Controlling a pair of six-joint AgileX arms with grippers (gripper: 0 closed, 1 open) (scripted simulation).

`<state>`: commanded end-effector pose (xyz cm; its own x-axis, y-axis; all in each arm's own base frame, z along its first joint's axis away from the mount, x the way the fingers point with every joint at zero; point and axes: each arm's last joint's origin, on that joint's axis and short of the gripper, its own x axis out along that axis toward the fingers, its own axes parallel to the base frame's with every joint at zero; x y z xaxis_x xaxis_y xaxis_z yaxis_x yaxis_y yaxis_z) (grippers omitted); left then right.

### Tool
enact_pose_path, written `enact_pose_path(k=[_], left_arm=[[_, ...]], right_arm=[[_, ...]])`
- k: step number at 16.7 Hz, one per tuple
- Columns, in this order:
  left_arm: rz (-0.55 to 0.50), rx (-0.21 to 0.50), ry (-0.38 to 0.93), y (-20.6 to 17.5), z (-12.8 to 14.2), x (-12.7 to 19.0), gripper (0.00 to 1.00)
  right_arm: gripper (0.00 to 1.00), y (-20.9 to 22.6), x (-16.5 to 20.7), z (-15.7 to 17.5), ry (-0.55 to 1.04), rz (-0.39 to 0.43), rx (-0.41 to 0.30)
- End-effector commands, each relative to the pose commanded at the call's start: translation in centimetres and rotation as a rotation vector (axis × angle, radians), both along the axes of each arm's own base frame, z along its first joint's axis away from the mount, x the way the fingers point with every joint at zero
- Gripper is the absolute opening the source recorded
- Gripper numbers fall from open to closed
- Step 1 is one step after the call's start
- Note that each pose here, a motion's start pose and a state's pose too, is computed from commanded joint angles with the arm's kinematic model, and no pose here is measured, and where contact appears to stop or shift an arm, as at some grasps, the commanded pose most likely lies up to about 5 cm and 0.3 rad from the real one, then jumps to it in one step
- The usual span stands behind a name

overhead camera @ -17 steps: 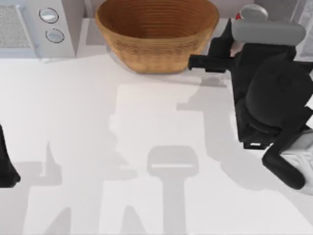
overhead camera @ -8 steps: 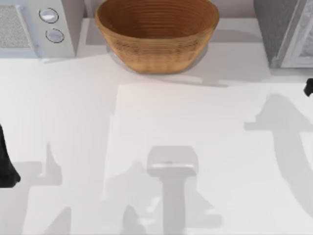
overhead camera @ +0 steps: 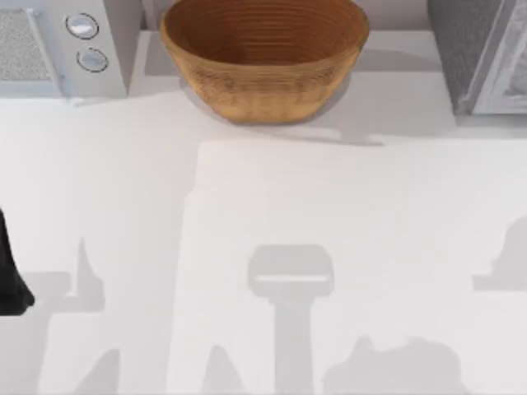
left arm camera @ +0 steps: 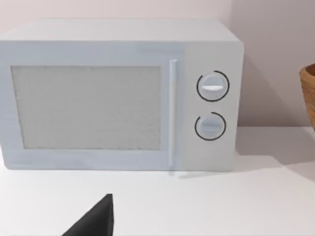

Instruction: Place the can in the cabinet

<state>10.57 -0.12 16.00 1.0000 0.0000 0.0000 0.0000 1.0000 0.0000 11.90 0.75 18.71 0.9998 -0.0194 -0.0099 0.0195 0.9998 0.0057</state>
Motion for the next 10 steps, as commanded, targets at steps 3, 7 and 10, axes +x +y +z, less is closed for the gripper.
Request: enact_pose_path(k=[3, 7, 10], left_arm=[[0.0, 0.0, 0.0, 0.0, 0.0, 0.0, 1.0], [0.0, 0.0, 0.0, 0.0, 0.0, 0.0, 1.0], [0.0, 0.0, 0.0, 0.0, 0.0, 0.0, 1.0]], right_arm=[[0.0, -0.6, -1.0, -1.8, -0.008, 0.013, -0.003], [0.0, -0.9, -1.3, -2.7, -0.01, 0.019, -0.006], [0.0, -0.9, -1.3, -2.7, -0.01, 0.019, -0.006]])
